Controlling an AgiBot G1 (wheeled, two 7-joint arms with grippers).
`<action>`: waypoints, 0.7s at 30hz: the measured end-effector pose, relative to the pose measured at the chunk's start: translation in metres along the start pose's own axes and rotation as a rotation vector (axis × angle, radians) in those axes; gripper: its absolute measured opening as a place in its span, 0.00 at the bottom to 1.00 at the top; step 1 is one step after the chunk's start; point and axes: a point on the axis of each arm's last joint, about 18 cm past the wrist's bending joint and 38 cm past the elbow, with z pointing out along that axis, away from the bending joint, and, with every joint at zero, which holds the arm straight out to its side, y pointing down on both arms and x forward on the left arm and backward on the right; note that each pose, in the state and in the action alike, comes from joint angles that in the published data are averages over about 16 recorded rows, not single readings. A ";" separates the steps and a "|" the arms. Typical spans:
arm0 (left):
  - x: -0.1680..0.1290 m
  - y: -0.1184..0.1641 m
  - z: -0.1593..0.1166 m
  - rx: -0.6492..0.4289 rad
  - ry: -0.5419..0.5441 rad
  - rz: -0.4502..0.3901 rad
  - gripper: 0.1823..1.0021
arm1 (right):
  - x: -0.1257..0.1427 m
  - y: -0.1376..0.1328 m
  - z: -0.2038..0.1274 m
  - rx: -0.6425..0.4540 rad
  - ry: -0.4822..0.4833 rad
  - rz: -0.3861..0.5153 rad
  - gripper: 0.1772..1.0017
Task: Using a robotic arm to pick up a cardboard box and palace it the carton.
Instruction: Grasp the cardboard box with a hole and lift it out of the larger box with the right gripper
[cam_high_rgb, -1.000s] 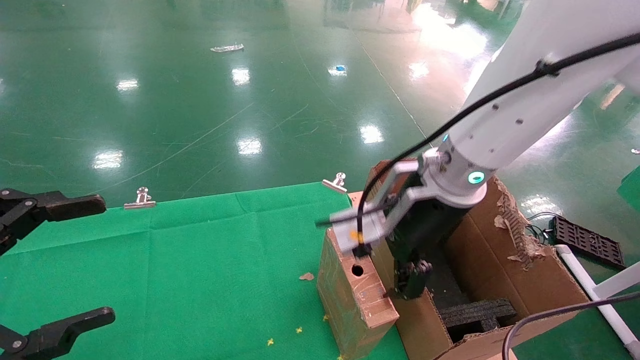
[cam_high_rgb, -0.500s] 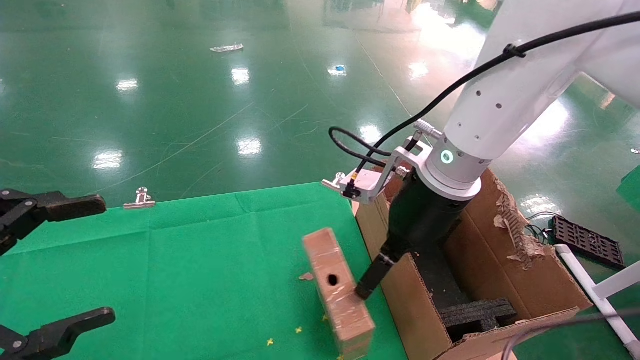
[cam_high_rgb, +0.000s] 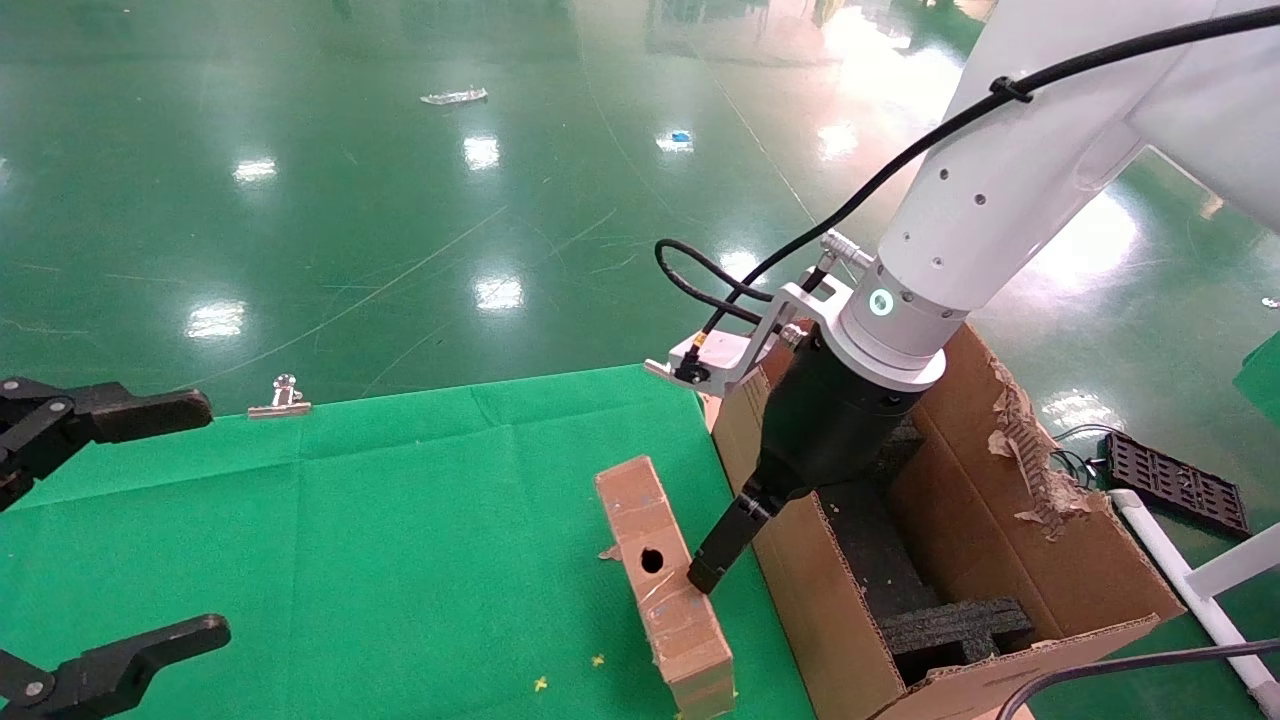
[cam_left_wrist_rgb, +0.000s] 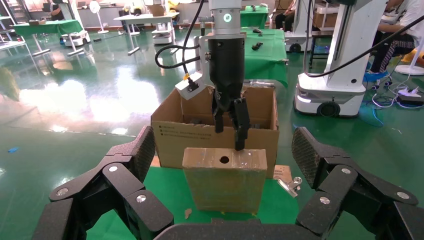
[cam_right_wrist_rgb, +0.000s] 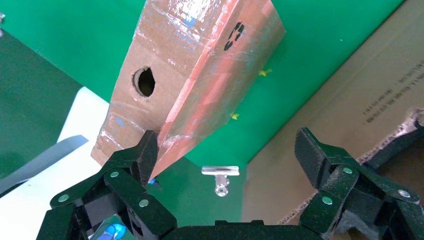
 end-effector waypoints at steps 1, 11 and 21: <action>0.000 0.000 0.000 0.000 0.000 0.000 1.00 | 0.000 0.000 0.000 0.001 0.000 0.001 1.00; 0.000 0.000 0.000 0.000 0.000 0.000 1.00 | 0.005 0.001 -0.003 0.013 0.000 0.018 1.00; 0.000 0.000 0.000 0.000 0.000 0.000 1.00 | 0.007 0.003 0.010 -0.004 -0.012 0.044 1.00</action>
